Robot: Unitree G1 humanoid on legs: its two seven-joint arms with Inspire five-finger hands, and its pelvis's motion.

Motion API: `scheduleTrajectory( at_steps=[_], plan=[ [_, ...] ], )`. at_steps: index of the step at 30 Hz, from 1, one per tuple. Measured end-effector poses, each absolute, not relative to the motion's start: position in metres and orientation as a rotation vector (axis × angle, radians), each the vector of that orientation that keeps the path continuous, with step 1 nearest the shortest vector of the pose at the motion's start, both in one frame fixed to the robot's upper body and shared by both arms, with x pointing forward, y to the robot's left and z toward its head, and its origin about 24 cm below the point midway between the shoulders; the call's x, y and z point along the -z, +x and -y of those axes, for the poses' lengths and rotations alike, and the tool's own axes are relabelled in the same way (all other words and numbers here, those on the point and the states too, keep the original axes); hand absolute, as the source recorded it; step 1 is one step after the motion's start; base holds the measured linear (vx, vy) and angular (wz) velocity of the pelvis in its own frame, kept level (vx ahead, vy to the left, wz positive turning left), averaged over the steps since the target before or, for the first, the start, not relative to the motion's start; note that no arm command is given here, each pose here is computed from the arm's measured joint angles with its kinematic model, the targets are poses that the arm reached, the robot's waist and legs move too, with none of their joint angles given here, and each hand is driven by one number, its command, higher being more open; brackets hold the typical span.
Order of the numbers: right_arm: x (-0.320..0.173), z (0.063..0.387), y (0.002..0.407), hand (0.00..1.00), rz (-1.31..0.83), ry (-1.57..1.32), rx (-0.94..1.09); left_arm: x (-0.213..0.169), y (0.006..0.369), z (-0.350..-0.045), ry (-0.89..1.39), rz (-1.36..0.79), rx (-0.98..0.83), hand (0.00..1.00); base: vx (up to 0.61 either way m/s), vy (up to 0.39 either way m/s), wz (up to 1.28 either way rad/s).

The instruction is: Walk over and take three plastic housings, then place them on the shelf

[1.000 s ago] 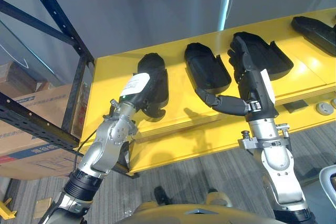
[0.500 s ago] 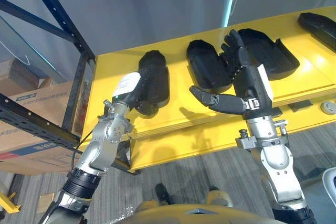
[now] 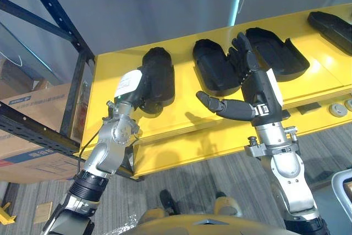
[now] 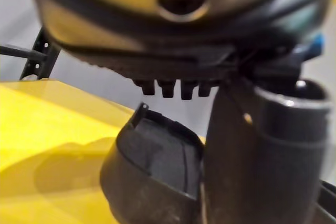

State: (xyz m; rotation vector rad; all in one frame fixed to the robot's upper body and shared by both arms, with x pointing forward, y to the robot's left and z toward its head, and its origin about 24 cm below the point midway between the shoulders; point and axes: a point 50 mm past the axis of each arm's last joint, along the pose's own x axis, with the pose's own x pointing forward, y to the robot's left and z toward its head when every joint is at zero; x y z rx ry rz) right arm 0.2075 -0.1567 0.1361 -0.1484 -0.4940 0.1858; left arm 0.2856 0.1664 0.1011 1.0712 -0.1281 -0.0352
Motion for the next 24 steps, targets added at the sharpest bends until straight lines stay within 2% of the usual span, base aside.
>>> scheduleTrajectory(
  at_steps=[5,8,13,17,24],
  plan=[
    [-0.135,0.157,0.207,1.0,0.491,-0.146,-0.185,-0.101,0.286,-0.167,0.993,0.144,0.015,1.0,0.02,0.002,0.01],
    [-0.135,0.157,0.207,1.0,0.489,-0.138,-0.177,-0.106,0.284,-0.162,0.852,0.178,0.042,1.0,0.03,-0.001,0.08],
    [-0.135,0.158,0.206,1.0,0.495,-0.12,-0.151,-0.143,0.262,-0.156,0.553,0.36,0.063,1.0,0.01,-0.006,0.11],
    [-0.134,0.163,0.207,1.0,0.491,-0.126,-0.128,-0.155,0.242,-0.173,0.41,0.44,0.015,1.0,0.0,0.003,0.13],
    [-0.122,0.17,0.206,1.0,0.436,-0.117,-0.046,-0.127,0.215,-0.215,0.196,0.322,-0.282,1.0,0.01,0.002,0.17]
  ],
)
